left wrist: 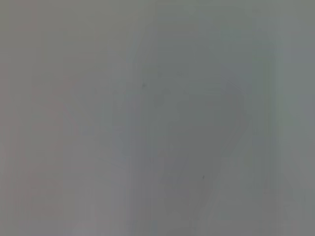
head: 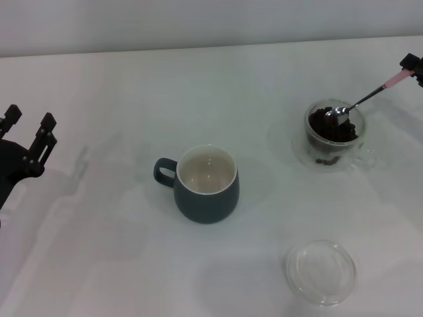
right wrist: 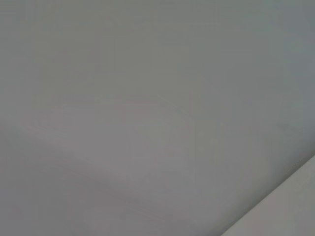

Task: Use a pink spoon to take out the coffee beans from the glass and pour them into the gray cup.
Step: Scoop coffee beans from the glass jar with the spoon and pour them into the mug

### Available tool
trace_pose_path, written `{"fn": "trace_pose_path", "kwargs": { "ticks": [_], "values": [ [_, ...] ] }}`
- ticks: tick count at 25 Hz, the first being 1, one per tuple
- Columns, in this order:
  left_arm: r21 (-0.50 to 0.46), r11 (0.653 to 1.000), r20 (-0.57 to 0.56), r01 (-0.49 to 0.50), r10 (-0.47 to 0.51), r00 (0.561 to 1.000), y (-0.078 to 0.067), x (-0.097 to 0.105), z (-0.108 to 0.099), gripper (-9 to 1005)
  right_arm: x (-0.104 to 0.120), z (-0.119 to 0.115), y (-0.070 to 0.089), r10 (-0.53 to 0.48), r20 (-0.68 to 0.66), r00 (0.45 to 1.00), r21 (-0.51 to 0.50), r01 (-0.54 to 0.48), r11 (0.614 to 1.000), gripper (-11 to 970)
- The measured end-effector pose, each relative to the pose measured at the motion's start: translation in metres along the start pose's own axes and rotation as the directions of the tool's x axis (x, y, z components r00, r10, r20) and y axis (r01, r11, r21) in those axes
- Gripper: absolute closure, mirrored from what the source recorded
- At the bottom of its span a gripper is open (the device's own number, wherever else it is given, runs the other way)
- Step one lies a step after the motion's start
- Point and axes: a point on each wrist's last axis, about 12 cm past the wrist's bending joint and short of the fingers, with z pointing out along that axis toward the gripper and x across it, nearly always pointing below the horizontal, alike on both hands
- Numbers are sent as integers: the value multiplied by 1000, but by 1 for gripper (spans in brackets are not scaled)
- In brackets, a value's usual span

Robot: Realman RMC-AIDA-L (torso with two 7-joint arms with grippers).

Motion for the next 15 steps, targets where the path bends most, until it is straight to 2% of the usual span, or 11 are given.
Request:
{"fn": "trace_pose_path", "kwargs": {
  "ticks": [9,15],
  "values": [
    [-1,1000,-9,-2,2,1000,1,0,2,403,0,1,0,34,-1,999,-1,-34,999,803],
    [2,1000,-9,-5,5,1000,1,0,4,403,1,4,7,36,-23,999,-50,-37,998,803]
  ]
}}
